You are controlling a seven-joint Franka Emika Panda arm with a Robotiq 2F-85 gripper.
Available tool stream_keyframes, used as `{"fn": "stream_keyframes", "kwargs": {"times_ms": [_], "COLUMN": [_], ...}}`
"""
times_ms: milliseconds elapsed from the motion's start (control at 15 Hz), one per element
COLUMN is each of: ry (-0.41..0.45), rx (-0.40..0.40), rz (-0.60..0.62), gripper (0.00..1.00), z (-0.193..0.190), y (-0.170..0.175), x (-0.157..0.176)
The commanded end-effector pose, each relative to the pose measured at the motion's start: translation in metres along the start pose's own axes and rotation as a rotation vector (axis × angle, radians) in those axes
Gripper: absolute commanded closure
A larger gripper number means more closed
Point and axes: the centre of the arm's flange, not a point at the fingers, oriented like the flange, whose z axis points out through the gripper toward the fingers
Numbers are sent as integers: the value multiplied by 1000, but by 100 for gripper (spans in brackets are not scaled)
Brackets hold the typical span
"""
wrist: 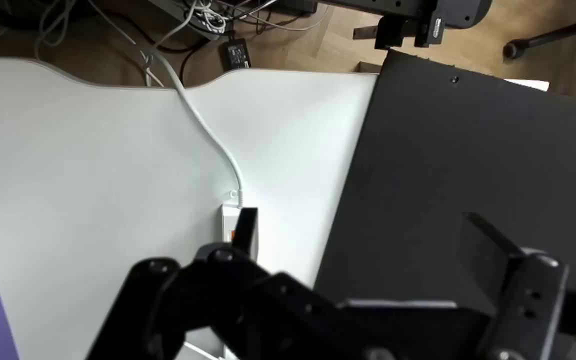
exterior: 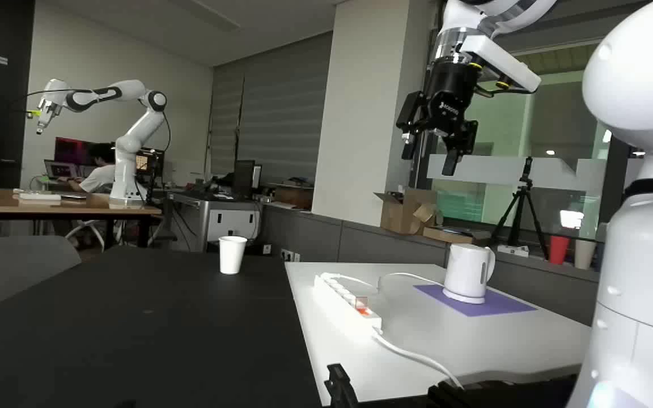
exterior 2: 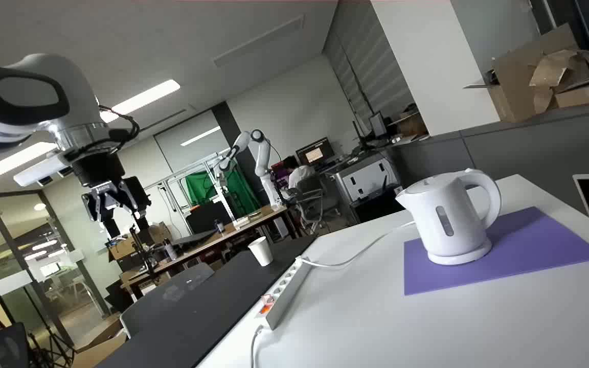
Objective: Turn off the main switch on the adapter
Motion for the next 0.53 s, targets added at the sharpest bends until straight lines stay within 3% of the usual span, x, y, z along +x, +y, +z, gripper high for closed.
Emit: {"fn": "stream_keyframes", "kwargs": {"times_ms": [0,467], "ry": [-5,-20], "rx": [0,0], "rz": [0,2], "gripper": [0,0], "z": [1,5], "y": [0,1], "x": [0,0]}}
